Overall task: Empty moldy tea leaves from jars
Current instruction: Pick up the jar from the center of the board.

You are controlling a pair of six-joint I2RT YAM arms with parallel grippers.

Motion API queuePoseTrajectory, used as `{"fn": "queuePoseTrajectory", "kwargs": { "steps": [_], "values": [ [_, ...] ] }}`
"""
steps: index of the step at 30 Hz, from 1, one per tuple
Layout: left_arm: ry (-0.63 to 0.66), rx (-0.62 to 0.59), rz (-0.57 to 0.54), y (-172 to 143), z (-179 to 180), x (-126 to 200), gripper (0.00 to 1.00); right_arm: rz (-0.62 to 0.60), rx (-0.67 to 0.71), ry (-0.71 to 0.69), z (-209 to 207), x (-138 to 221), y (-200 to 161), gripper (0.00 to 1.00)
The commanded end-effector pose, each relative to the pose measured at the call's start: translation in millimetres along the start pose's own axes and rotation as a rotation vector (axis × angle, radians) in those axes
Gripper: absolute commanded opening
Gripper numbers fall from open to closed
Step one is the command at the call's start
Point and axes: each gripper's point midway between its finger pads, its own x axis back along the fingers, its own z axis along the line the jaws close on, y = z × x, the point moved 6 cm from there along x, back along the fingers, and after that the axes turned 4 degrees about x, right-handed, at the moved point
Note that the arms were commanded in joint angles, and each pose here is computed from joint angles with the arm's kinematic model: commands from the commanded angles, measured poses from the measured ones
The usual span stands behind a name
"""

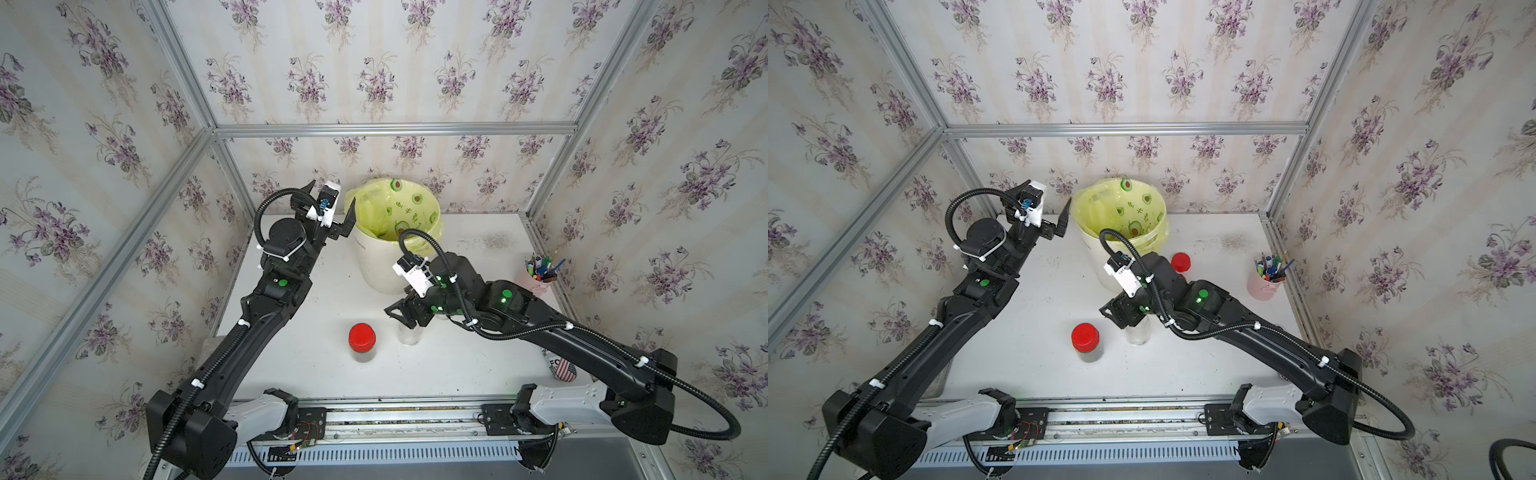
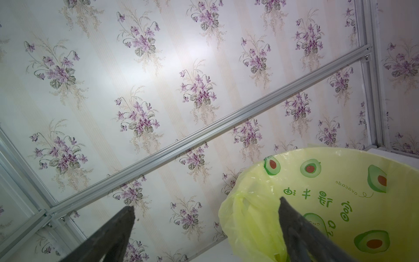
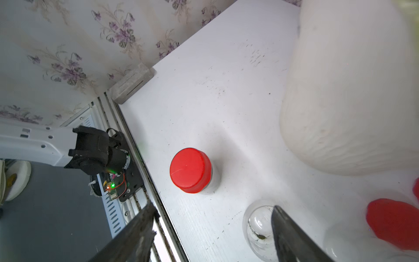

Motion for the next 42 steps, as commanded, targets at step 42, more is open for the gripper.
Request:
{"fn": "queuePoseTrajectory", "kwargs": {
  "steps": [42],
  "values": [
    [0.044, 0.066, -0.013, -0.8, 13.2, 2.9, 0.99, 0.216, 0.023, -0.001, 33.3, -129.5, -51.6, 0.82]
  ]
}}
